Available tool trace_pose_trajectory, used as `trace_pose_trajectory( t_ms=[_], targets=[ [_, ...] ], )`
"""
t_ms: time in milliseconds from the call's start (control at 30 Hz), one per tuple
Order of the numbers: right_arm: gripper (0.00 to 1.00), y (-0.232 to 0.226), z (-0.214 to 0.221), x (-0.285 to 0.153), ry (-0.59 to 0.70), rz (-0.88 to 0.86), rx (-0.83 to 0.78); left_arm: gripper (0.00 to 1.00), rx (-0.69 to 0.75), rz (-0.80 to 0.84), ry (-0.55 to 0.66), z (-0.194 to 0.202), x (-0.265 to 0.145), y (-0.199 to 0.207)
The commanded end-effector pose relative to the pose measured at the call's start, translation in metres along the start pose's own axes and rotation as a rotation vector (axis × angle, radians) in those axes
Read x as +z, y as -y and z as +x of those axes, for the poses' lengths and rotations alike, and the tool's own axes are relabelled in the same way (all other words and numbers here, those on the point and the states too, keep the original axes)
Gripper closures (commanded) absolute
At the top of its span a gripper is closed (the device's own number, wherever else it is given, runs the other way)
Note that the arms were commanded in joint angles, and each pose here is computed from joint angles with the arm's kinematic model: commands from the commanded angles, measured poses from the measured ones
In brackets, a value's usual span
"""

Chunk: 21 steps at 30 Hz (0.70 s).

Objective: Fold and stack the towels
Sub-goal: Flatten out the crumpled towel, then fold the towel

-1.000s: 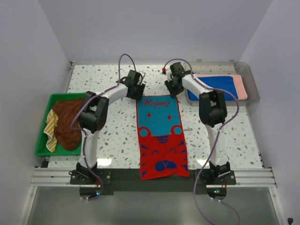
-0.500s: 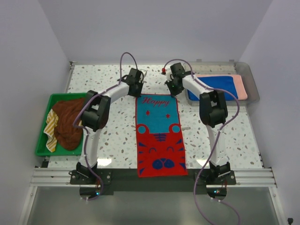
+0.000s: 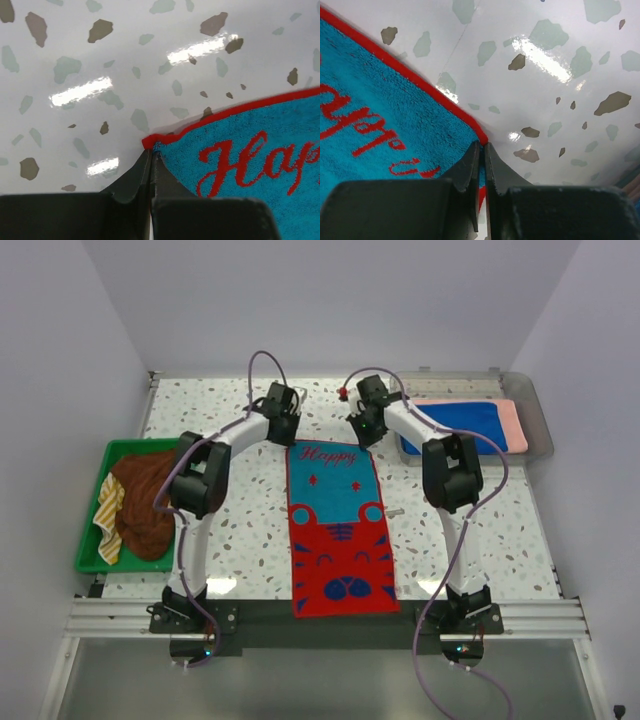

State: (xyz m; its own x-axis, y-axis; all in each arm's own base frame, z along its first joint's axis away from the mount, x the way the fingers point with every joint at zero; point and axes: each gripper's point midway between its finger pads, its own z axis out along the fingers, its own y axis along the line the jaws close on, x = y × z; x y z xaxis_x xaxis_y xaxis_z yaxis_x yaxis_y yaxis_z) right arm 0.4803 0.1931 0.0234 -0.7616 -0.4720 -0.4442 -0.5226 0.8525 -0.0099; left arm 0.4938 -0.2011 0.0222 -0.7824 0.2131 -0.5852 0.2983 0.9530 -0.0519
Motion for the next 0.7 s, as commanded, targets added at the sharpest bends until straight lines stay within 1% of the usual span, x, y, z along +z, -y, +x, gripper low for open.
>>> trace_pose_trajectory(
  t_ms=[0,33,100,133,167,200,233,267,300,367,467,533,567,600,633,667],
  targets=[
    [1.0,0.004,-0.036,-0.036,0.097,0.045,0.011,1.0,-0.033,-0.054,-0.014,-0.006,-0.018,-0.035],
    [1.0,0.008,-0.048,-0.04,0.135,0.064,0.009,1.0,-0.035,-0.058,0.008,-0.016,-0.022,-0.039],
    [1.0,0.016,-0.062,-0.048,0.173,0.113,0.013,1.0,-0.047,-0.068,0.038,-0.029,-0.026,-0.049],
    [1.0,0.021,-0.07,-0.052,0.195,0.136,0.015,1.0,-0.048,-0.07,0.073,-0.044,-0.031,-0.052],
    [1.0,0.028,-0.086,-0.062,0.243,0.165,0.019,1.0,-0.054,-0.076,0.087,-0.051,-0.033,-0.058],
    [1.0,0.036,-0.094,-0.066,0.262,0.206,0.021,1.0,-0.055,-0.081,0.106,-0.059,-0.035,-0.062],
    [1.0,0.041,-0.109,-0.074,0.303,0.228,0.021,1.0,-0.058,-0.084,0.149,-0.077,-0.042,-0.064],
    [1.0,0.045,-0.117,-0.079,0.323,0.241,0.009,1.0,-0.067,-0.094,0.163,-0.083,-0.042,-0.072],
    [1.0,0.047,-0.123,-0.081,0.336,0.255,0.003,1.0,-0.064,-0.098,0.212,-0.102,-0.049,-0.076],
    [1.0,0.054,-0.14,-0.089,0.384,0.279,-0.01,1.0,-0.081,-0.109,0.245,-0.116,-0.052,-0.087],
    [1.0,0.058,-0.156,-0.099,0.434,0.3,-0.026,1.0,-0.089,-0.101,0.324,-0.144,-0.066,-0.093],
    [1.0,0.059,-0.16,-0.103,0.452,0.304,-0.03,1.0,-0.077,-0.103,0.342,-0.148,-0.071,-0.094],
    [1.0,0.057,-0.161,-0.111,0.462,0.3,-0.032,1.0,-0.071,-0.102,0.364,-0.153,-0.081,-0.093],
    [1.0,0.056,-0.161,-0.115,0.465,0.294,-0.032,1.0,-0.074,-0.102,0.346,-0.144,-0.079,-0.093],
    [1.0,0.053,-0.152,-0.11,0.439,0.281,-0.036,1.0,-0.068,-0.075,0.343,-0.14,-0.08,-0.088],
    [1.0,0.049,-0.152,-0.123,0.453,0.266,-0.038,1.0,-0.063,-0.052,0.368,-0.144,-0.093,-0.083]
  ],
)
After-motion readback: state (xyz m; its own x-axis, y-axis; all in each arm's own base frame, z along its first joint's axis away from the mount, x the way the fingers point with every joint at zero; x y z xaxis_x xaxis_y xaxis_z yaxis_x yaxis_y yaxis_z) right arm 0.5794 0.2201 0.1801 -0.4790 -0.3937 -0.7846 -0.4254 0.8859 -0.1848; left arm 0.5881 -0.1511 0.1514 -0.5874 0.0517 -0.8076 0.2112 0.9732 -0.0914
